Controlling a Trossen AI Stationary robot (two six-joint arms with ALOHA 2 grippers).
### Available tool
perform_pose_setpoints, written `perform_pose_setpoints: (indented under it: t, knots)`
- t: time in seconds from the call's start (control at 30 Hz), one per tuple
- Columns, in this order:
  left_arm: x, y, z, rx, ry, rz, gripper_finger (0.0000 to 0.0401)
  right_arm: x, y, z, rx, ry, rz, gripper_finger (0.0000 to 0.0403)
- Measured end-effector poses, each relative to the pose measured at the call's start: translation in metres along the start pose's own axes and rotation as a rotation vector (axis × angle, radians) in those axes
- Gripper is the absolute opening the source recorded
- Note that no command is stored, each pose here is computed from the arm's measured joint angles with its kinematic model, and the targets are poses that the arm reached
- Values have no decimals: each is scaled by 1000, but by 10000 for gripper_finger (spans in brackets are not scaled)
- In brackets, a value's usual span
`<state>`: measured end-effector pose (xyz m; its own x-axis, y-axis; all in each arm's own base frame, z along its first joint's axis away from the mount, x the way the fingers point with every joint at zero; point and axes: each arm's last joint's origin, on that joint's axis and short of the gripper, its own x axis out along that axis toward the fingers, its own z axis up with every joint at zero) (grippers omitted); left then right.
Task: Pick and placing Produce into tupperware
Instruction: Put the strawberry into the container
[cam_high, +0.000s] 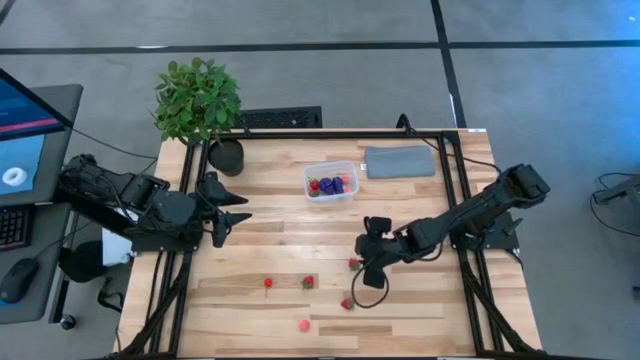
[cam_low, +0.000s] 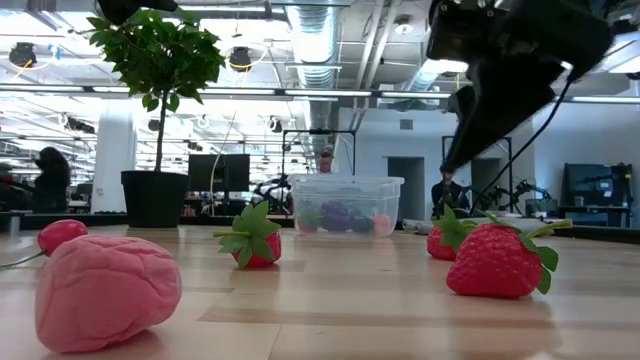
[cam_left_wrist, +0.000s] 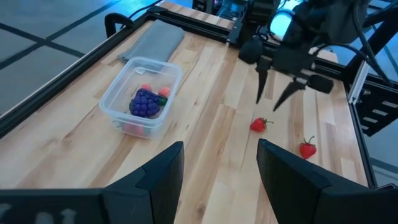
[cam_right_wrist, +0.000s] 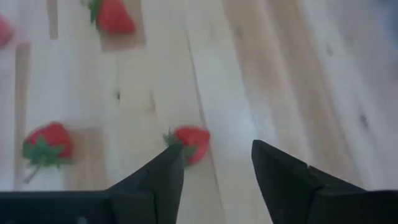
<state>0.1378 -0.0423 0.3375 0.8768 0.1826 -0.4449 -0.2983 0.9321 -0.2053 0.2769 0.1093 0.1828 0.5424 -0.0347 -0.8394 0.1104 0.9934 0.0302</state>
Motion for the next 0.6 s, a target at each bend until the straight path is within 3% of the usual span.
perform_pose_setpoints:
  t: [0.3,0.6]
  knots:
    - [0,1,-1,8,11,6,193,19,13,-5,-9,16,49,197]
    - [0,1,-2,11,16,9,193,19,13,-4,8,8,53,236]
